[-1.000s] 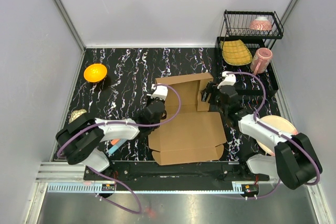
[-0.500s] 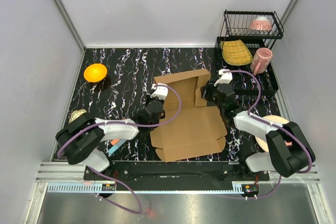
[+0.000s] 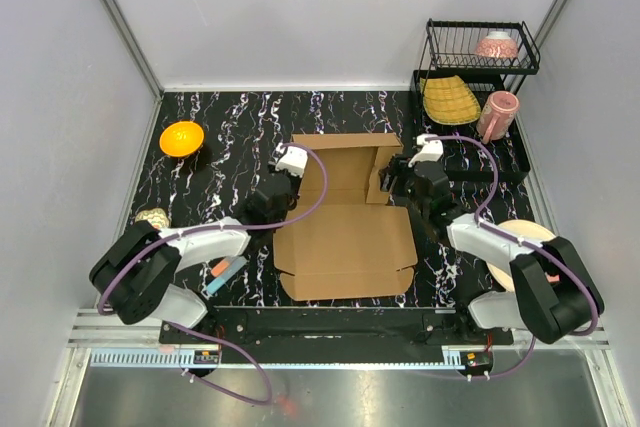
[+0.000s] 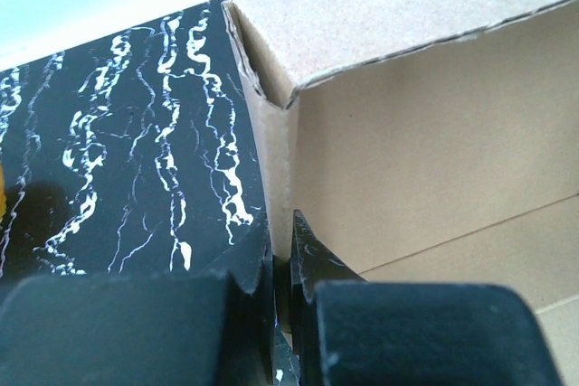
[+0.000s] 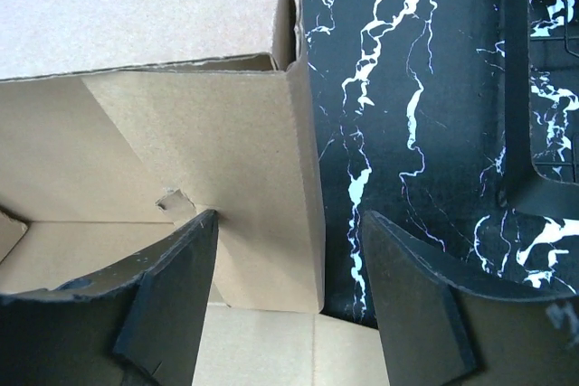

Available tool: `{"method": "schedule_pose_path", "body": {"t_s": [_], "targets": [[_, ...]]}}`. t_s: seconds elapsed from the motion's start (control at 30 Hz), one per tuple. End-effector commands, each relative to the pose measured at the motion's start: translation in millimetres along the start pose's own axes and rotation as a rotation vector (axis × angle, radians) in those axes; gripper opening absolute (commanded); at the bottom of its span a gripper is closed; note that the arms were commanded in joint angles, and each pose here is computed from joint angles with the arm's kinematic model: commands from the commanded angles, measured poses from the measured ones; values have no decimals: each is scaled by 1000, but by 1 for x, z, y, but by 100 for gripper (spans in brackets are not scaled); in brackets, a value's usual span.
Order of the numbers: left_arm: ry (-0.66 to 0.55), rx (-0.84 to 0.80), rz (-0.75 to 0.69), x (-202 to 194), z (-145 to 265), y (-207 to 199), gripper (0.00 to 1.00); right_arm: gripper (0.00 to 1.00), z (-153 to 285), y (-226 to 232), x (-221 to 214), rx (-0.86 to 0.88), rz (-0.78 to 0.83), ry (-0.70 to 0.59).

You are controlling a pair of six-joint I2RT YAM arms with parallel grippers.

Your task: Fold the paper box

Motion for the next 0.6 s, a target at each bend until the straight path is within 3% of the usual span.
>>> {"method": "schedule_pose_path", "body": {"t_s": [0.0,0.27,0.47,0.57], "targets": [[38,-309,-5,13,2,-9,0,72,10,0,18,-10,-33,-61],[140,-442,-14,1,-1,-18,0,72,-1,5,16,24,-7,-31],[140,-438,8,1,0,-19,0,58,-11,1,-2,1,12,50],[141,-403,21,2,-1,-17,0,47,-12,-1,-7,-27,24,83]]}}
Point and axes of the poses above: each gripper's point midway between its finger pads, its own z axis back along the fingers, its own y axis along the line the jaws close on, x = y × z, the point moved 10 cm from there along z, back along the fingers, and after that the axes turned 7 degrees about z, right-handed, at the moved point
